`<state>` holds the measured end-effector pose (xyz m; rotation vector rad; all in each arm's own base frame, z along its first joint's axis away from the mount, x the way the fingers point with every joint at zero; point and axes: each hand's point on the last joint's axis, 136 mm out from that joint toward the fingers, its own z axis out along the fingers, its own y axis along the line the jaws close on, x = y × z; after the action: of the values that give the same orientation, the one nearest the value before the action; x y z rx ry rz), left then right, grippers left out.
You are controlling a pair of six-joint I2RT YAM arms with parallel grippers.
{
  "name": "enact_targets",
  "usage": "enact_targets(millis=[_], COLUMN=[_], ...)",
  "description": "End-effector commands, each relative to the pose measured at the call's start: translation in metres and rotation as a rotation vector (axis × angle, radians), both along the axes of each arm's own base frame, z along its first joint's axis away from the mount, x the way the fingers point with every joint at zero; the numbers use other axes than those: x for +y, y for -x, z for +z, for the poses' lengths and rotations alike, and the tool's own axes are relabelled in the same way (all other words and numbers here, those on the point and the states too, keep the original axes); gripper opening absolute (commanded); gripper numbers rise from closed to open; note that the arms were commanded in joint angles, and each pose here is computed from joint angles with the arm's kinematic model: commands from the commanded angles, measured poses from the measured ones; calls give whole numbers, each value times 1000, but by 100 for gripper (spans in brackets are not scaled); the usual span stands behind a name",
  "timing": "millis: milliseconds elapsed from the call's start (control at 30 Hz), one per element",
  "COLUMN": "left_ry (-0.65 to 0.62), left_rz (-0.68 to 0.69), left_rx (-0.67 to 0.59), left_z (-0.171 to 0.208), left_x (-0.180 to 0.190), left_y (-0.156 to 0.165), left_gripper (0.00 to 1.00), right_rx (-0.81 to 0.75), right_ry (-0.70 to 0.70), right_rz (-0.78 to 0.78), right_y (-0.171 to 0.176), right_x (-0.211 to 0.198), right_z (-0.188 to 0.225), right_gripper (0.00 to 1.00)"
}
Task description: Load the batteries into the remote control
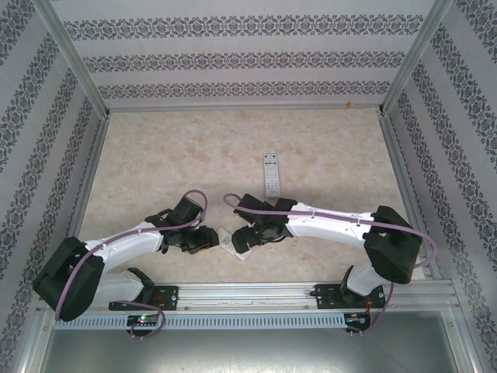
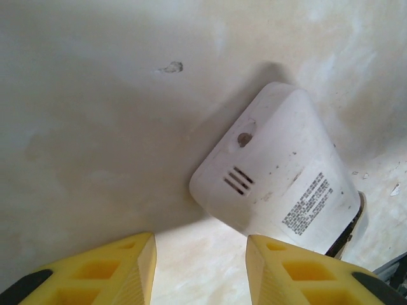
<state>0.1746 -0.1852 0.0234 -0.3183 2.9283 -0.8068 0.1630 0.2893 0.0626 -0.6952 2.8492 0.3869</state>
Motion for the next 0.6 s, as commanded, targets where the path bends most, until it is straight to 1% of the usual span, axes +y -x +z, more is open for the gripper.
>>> enact_targets(millis=[0, 67, 167, 400, 567], left_ry=[-55, -61, -56, -66, -71], left_rz=[15, 30, 60, 80, 79], left_rx=[5, -13, -39, -87, -84], left_z=[-1, 1, 3, 10, 7], left_x=[9, 12, 14, 20, 21], left_y=[6, 3, 1, -3, -3], left_gripper=[42, 44, 51, 55, 56], right_rx=[-14, -9, -11, 53, 65], right_ry=[68, 84, 93, 62, 40], right_rz=[128, 186, 227, 260, 274], right_y=[8, 15, 16, 29, 33], right_x=[-3, 4, 10, 21, 26], right_z=[-18, -28, -39, -53, -51], right_gripper=[98, 97, 95, 75, 68])
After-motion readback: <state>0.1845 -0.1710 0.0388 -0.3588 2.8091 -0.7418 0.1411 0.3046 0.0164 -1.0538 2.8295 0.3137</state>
